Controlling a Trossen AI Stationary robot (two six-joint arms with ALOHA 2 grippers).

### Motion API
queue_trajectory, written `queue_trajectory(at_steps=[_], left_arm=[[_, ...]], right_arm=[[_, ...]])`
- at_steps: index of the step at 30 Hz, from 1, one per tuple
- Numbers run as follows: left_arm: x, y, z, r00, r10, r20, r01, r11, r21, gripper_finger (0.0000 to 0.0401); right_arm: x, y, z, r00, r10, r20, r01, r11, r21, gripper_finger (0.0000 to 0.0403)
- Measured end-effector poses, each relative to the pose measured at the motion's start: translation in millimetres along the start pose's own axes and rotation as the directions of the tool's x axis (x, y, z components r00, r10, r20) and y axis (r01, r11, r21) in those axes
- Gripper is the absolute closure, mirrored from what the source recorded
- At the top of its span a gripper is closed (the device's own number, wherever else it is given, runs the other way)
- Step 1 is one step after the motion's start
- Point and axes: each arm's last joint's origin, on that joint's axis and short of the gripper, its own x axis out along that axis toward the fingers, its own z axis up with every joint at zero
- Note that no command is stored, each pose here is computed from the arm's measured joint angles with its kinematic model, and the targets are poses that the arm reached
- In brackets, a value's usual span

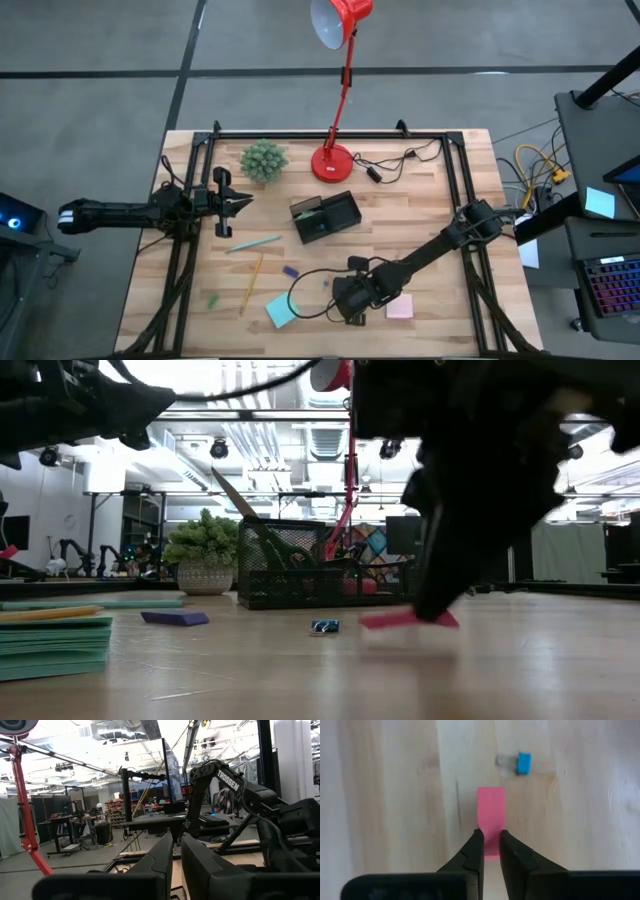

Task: Pick and place office supplies into organizer
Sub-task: Put the pink eraser into the black desk organizer

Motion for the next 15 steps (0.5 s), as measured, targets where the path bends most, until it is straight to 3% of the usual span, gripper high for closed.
queue_trajectory(at_steps=[7, 15], left_arm=[[0, 0, 0, 1.0, 0.0, 0.0, 0.0, 1.0, 0.0, 0.0379], [0, 0, 0, 1.0, 0.0, 0.0, 0.0, 1.0, 0.0, 0.0379]], right_arm=[[-11, 6, 14, 0.999, 0.019, 0.049, -0.017, 0.998, -0.055, 0.0365], [-18, -4, 32, 0.989, -0.074, 0.127, 0.092, 0.985, -0.143, 0.0365]])
